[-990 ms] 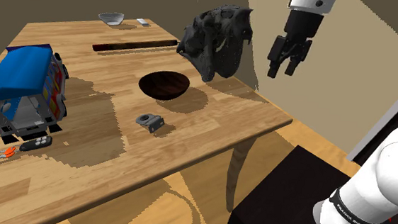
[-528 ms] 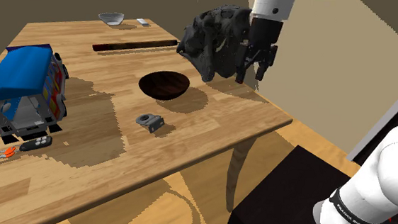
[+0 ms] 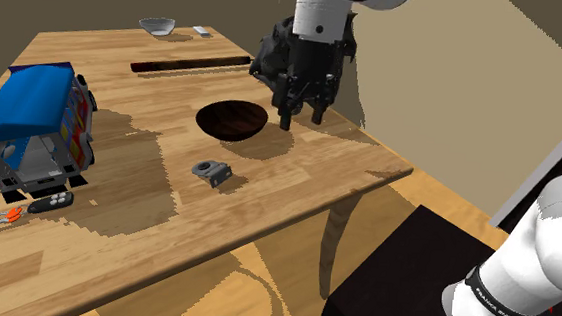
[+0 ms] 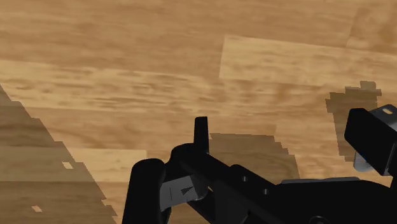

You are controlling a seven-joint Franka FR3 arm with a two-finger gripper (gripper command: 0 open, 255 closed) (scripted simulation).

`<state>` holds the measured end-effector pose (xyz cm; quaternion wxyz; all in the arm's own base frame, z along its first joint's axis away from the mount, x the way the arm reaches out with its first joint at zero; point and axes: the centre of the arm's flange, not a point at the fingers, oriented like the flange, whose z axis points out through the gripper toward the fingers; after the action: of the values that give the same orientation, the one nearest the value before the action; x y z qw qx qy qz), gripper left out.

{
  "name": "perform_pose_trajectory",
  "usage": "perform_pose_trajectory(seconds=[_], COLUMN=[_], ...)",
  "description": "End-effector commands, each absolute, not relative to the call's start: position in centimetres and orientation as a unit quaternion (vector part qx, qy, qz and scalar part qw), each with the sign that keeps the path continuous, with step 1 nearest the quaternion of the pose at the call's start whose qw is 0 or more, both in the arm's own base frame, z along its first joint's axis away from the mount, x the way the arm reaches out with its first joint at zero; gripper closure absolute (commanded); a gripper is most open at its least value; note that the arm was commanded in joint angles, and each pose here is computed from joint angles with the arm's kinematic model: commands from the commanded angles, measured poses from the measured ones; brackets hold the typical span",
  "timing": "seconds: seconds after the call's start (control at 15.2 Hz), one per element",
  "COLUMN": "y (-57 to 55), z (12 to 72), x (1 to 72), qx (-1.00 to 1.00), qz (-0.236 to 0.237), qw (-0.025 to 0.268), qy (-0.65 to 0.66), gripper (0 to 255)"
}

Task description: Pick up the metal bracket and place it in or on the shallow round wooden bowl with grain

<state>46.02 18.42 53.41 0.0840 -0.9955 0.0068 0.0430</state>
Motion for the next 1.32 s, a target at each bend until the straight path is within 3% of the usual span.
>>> perform_pose_trajectory(seconds=[0.0,0.79,1.25], y=[20.7,33.7,34.3], z=[52.8,49.0,45.5], x=[47.6,55.7,55.1], qx=[-0.995,-0.992,-0.992], qz=[0.048,0.078,0.078], qw=[0.085,0.09,0.09], qy=[0.002,-0.03,-0.03], gripper=[0,0,0])
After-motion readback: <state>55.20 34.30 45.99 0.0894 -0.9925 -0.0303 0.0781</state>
